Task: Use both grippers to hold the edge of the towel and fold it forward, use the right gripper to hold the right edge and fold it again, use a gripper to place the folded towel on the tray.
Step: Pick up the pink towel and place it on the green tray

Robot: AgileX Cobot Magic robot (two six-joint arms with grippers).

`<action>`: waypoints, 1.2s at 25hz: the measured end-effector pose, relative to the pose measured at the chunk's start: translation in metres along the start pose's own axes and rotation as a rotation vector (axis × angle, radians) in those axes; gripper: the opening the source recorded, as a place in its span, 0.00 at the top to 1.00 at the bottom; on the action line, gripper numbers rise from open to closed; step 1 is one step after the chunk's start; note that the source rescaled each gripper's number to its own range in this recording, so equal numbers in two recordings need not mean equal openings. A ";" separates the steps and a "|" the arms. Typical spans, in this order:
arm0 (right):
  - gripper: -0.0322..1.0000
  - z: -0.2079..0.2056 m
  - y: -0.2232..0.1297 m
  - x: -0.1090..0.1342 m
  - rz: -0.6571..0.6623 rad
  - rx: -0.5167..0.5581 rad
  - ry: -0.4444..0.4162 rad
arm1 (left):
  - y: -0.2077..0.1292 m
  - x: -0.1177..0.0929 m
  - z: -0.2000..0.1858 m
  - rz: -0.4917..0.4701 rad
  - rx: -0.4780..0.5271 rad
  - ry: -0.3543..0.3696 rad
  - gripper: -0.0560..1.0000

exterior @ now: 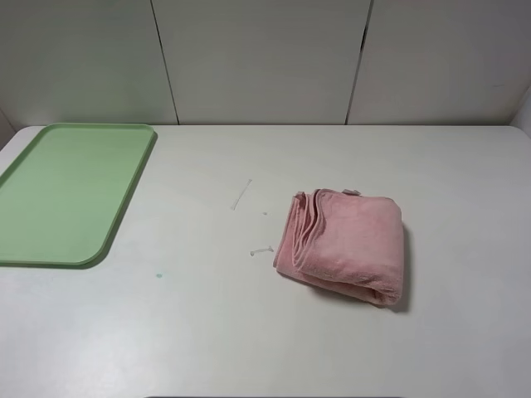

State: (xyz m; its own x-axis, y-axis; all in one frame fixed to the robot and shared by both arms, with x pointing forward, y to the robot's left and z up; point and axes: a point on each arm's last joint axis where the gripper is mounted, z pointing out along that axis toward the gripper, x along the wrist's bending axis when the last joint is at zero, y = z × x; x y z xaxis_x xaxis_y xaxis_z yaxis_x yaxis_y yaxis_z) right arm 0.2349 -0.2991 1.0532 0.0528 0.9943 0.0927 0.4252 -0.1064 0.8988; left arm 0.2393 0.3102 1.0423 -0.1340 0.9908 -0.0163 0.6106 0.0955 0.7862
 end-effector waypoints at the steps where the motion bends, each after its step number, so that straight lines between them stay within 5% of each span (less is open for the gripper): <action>1: 0.00 0.000 0.000 0.000 0.000 0.000 0.000 | 0.000 0.000 0.000 0.000 0.000 0.000 0.02; 24: 0.00 0.000 0.000 0.001 0.003 0.001 0.006 | 0.002 0.000 -0.002 0.000 -0.021 -0.003 0.02; 30: 0.00 0.000 0.000 0.001 0.003 0.001 0.006 | 0.006 0.000 -0.007 0.070 -0.046 -0.003 0.03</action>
State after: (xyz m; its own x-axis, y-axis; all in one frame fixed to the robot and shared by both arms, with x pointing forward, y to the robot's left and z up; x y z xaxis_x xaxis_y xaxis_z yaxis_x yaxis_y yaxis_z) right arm 0.2349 -0.2986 1.0532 0.0490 0.9939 0.0983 0.4256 -0.1098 0.8982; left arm 0.2375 0.3102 1.0519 -0.0894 0.9953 0.0380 0.5818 0.0212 0.8131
